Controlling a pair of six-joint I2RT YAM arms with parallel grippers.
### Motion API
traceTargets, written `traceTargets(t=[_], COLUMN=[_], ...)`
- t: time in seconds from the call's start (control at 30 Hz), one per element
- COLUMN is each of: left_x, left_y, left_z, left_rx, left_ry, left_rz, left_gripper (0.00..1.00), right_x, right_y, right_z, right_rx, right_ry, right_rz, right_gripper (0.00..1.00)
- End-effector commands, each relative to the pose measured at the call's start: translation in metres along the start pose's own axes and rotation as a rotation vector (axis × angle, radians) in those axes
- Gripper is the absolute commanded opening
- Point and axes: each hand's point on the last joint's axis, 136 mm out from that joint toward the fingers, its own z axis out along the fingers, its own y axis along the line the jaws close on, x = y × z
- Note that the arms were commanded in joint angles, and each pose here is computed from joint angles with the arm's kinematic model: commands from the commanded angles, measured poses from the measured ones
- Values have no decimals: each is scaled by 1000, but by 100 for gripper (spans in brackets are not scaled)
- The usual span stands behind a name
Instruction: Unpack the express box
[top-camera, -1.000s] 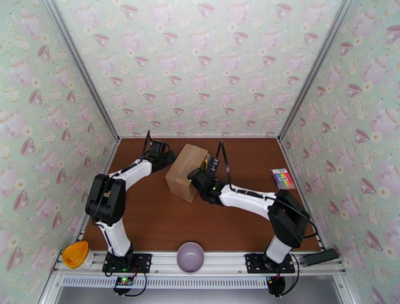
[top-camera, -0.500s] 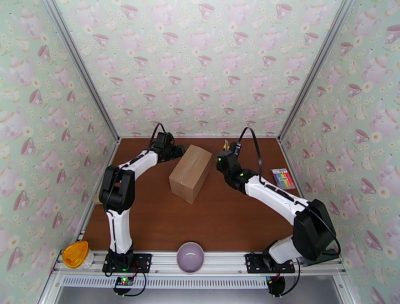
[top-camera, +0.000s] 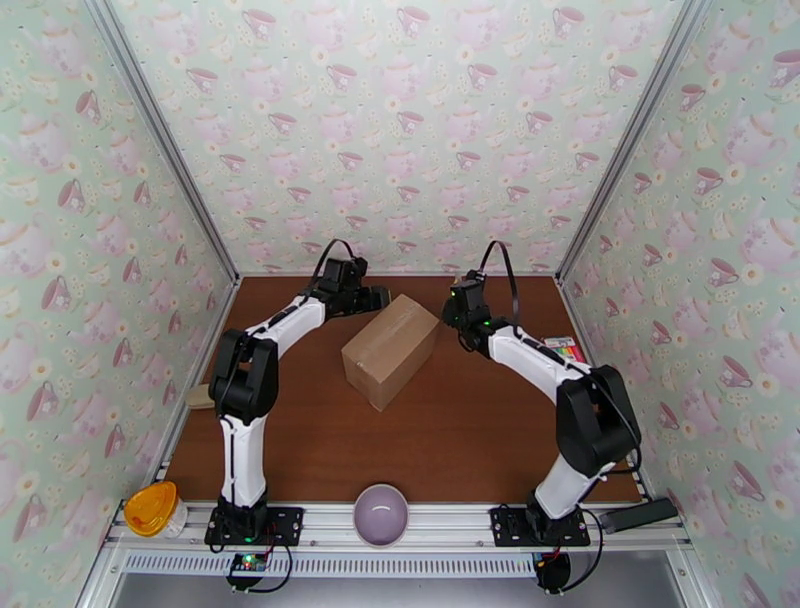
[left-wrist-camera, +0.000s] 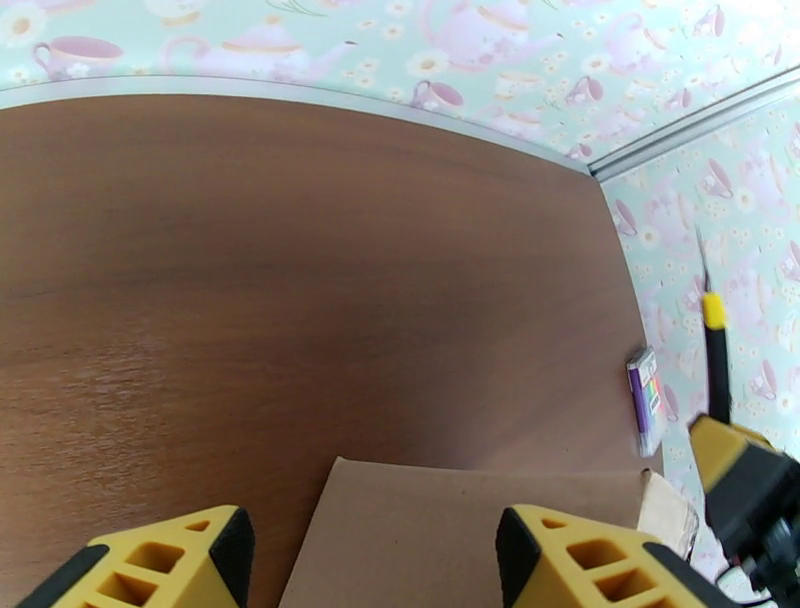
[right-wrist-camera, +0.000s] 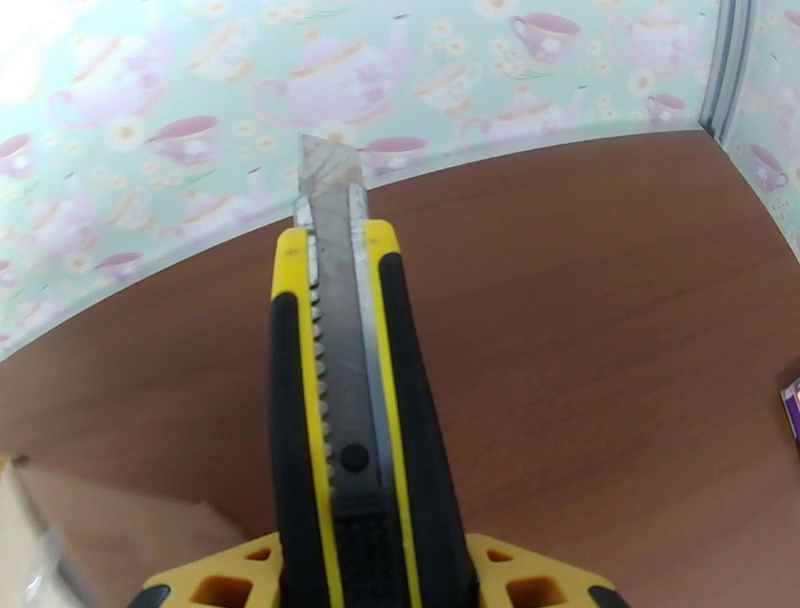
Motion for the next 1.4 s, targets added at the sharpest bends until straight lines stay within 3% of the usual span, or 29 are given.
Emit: traceTargets(t=[0.0,0.13,0.27,0.43,0.7,0.8,1.03,1.37], left_x=[-35,-50,-38,13,98,128,182,181], left_y=[11,35,54,49,27,13,-9,-7], left_z=[-44,-88,-133,-176,-226,-230,-204,-172], left_rx=[-31,-144,-273,-304,-360,-330,-292,-296], left_ry=[-99,-168,-207,-205,-116,-82,35,60], left_rz=[-20,-64,-133,-267,-324,-355,-378,-348], left_gripper=[71,70,68,65,63,63,63,62], right_x=[-25,-27,-33,-39,-37,-32,-29,-23], right_y=[13,12,17,22,31,35,38,45], right_z=[9,24,31,46,59,65,66,46], right_rx=[-47,-53,-75,-101,-153,-166,-188,-215], right_ry=[-66,-68,-81,-73,-56,-37,-27,-32], right_rz=[12,32,27,24,-2,-6,7,-26], right_gripper=[0,0,0,0,0,0,0,0])
